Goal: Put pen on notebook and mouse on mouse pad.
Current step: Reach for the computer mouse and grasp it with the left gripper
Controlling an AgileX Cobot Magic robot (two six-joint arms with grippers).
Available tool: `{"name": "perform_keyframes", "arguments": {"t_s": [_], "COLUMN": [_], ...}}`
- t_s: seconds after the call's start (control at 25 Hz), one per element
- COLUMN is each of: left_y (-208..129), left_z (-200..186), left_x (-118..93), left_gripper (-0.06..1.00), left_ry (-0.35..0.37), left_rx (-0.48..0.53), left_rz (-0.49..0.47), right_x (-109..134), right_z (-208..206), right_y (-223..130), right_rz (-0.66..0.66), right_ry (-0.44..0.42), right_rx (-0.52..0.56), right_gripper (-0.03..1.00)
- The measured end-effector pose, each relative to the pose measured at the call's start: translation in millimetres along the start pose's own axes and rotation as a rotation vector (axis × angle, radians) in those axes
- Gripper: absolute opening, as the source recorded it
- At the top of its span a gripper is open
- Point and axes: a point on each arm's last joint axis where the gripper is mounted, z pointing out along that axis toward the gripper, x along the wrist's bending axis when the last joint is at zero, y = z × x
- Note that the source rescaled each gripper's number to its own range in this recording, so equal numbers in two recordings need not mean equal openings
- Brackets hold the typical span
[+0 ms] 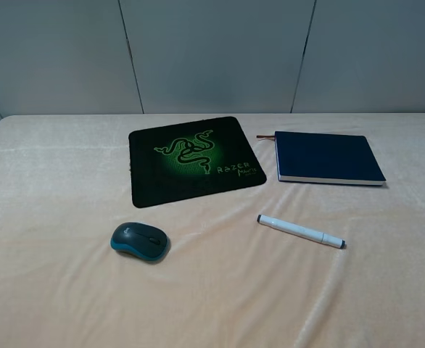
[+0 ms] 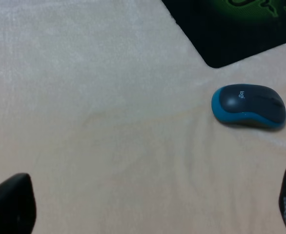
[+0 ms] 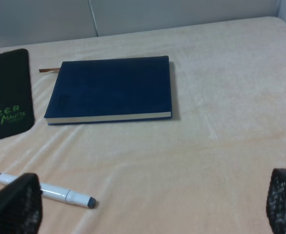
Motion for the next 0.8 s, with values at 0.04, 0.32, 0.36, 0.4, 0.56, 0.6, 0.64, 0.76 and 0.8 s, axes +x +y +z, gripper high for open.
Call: {"name": "perform_keyframes", "arguments": {"t_s": [0.04, 0.32, 0.36, 0.4, 0.56, 0.6, 0.64, 0.76, 0.8], "left_y": [0.0, -0.1, -0.1, -0.1, -0.1, -0.1, -0.1, -0.1, -0.1], "left_z": [0.0, 0.2, 0.2, 0.2, 0.2, 0.2, 0.2, 0.2, 0.2], "left_x": [0.0, 0.0, 0.0, 0.0, 0.0, 0.0, 0.0, 0.0, 0.0], "left_gripper": [1.0, 1.0, 1.0, 1.0, 1.0, 1.0, 1.0, 1.0, 1.0], "left_ry": [0.0, 0.0, 0.0, 0.0, 0.0, 0.0, 0.0, 0.0, 0.0], "left_rx": [0.0, 0.001, 0.001, 0.001, 0.001, 0.001, 0.001, 0.001, 0.001], "left_rz": [0.0, 0.0, 0.0, 0.0, 0.0, 0.0, 0.0, 0.0, 0.0], "right_x": [0.0, 0.0, 0.0, 0.0, 0.0, 0.0, 0.0, 0.0, 0.0], "right_z": [0.0, 0.0, 0.0, 0.0, 0.0, 0.0, 0.0, 0.0, 0.0], "right_y": [0.0, 0.0, 0.0, 0.0, 0.0, 0.0, 0.0, 0.0, 0.0], "right_rz": [0.0, 0.0, 0.0, 0.0, 0.0, 0.0, 0.0, 0.0, 0.0], "right_ry": [0.0, 0.0, 0.0, 0.0, 0.0, 0.0, 0.0, 0.0, 0.0], "right_rx": [0.0, 0.0, 0.0, 0.0, 0.0, 0.0, 0.0, 0.0, 0.0], "right_gripper": [1.0, 1.0, 1.0, 1.0, 1.0, 1.0, 1.0, 1.0, 1.0]}}
